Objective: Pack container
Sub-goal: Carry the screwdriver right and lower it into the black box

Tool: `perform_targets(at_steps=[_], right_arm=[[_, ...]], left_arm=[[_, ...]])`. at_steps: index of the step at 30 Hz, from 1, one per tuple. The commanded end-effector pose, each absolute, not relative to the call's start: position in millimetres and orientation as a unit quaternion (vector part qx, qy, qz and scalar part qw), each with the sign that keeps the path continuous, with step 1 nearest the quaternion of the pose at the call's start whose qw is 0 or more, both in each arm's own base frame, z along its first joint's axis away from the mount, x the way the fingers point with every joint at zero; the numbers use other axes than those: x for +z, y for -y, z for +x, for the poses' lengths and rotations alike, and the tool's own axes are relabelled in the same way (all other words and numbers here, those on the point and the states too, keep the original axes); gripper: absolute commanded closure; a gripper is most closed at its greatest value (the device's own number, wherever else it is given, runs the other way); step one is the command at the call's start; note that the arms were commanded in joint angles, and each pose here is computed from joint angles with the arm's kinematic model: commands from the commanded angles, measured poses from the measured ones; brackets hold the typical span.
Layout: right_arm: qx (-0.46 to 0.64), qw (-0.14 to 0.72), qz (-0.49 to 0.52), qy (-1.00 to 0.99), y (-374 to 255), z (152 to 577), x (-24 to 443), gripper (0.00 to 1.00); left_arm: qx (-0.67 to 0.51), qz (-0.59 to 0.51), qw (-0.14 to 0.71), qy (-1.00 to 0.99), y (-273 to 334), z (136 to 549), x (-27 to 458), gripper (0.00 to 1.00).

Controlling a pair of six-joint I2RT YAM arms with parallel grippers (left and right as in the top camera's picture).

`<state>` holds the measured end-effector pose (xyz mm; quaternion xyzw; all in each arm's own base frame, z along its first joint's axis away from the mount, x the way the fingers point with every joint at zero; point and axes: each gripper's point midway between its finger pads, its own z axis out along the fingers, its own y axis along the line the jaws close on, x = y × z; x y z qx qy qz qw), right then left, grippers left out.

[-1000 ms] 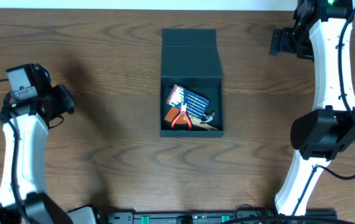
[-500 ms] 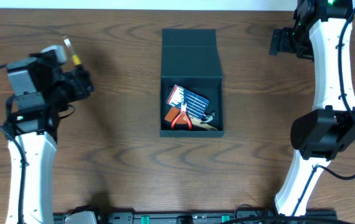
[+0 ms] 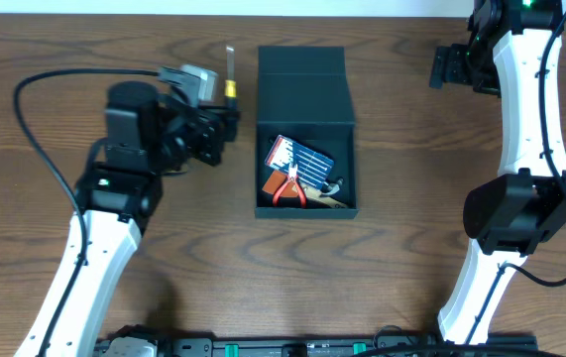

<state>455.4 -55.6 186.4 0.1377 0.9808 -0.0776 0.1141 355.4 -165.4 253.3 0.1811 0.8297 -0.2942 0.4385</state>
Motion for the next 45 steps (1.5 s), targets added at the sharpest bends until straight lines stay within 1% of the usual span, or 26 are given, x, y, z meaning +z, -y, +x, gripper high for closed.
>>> perform_targets(at_steps=[1, 7, 13, 22, 29, 37, 45], right_arm=[[-0.076, 0.138, 0.145, -0.977, 53.8, 456.0, 203.9, 0.01], [-0.076, 0.138, 0.146, -0.977, 53.8, 456.0, 204.1, 0.01], [-0.076, 0.138, 0.146, -0.977, 53.8, 456.0, 204.1, 0.01], [-0.076, 0.138, 0.145, -0.977, 53.8, 456.0, 203.9, 0.01], [-0.076, 0.138, 0.145, -0.977, 53.7, 456.0, 203.9, 0.01], [-0.076, 0.138, 0.145, -0.977, 53.7, 456.0, 203.9, 0.01], [-0.076, 0.138, 0.145, -0.977, 53.8, 456.0, 203.9, 0.01]], left_arm=[[-0.288, 0.257, 0.451, -0.805, 188.2, 345.7, 259.7, 0.94], [-0.287, 0.322, 0.437, -0.789, 216.6, 332.7, 247.6, 0.94], [-0.277, 0.374, 0.402, -0.789, 235.5, 324.4, 217.6, 0.94], [-0.281, 0.374, 0.307, -0.829, 247.8, 325.8, 145.6, 0.94], [-0.280, 0.367, 0.250, -0.851, 249.0, 325.4, 99.4, 0.94], [-0.279, 0.360, 0.213, -0.864, 247.8, 323.3, 69.9, 0.94], [-0.231, 0.360, 0.209, -0.879, 242.3, 325.8, 56.6, 0.94]])
